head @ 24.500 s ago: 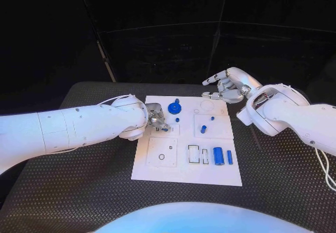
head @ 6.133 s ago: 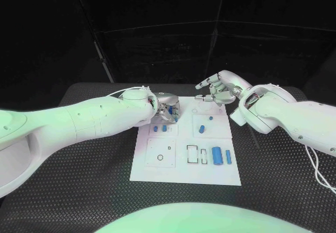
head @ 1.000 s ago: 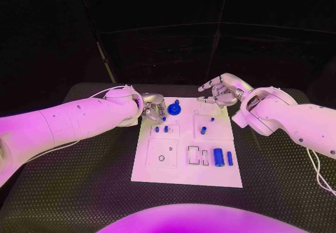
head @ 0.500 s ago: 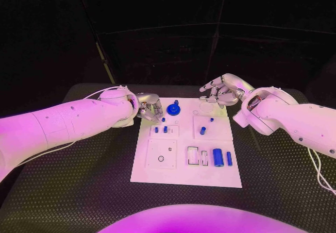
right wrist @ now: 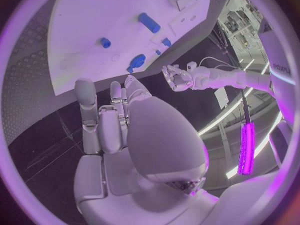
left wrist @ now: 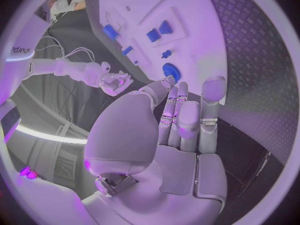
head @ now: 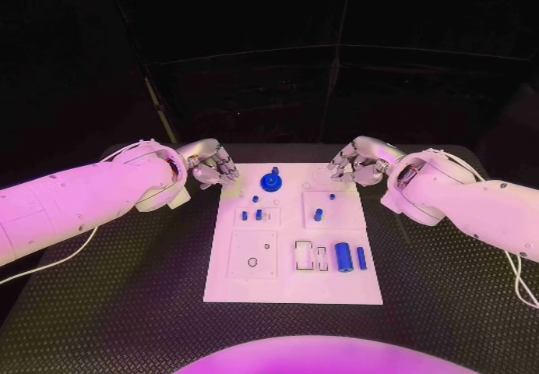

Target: Assemble the parts on the task board

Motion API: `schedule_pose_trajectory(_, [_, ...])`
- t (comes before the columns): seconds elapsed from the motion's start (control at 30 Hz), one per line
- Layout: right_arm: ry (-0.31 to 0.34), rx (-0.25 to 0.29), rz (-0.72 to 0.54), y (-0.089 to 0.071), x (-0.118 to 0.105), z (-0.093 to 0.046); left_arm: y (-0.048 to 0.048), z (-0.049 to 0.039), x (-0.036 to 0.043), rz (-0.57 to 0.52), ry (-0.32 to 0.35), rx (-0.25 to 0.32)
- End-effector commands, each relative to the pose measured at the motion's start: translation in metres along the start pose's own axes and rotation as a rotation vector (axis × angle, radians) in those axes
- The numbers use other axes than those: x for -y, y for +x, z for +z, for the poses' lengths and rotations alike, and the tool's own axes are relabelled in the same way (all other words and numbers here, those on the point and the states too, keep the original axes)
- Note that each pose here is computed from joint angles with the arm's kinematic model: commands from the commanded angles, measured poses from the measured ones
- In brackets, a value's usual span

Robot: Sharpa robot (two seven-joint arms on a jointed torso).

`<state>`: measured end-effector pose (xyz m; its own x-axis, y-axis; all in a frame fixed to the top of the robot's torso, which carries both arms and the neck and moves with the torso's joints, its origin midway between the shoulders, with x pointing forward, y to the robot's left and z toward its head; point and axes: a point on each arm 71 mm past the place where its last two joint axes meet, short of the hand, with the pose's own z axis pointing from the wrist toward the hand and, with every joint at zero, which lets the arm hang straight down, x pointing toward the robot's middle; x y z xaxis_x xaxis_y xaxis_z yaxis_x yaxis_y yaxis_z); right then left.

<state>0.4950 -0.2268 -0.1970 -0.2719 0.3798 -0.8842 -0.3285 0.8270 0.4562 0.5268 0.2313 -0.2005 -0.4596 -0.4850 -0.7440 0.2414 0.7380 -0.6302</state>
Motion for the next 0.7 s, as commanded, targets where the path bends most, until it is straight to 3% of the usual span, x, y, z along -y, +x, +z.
schedule_pose_trajectory(0.03, [0.003,-0.021,-0.249,0.009,-0.001,-0.004,-0.0097,-0.0059,0.0119,-0.285,0.131,0.144])
schedule_pose_trajectory(0.2, [0.02,-0.04,-0.34,0.022,0.0,-0.009,-0.0088,-0.0153,0.0211,-0.544,0.212,0.193])
schedule_pose_trajectory(0.33, [0.024,-0.053,-0.356,0.028,-0.001,-0.011,-0.0075,-0.0193,0.0267,-0.65,0.256,0.206])
schedule_pose_trajectory(0.7, [0.027,-0.067,-0.359,0.034,-0.005,-0.01,-0.0096,-0.024,0.0287,-0.721,0.302,0.238])
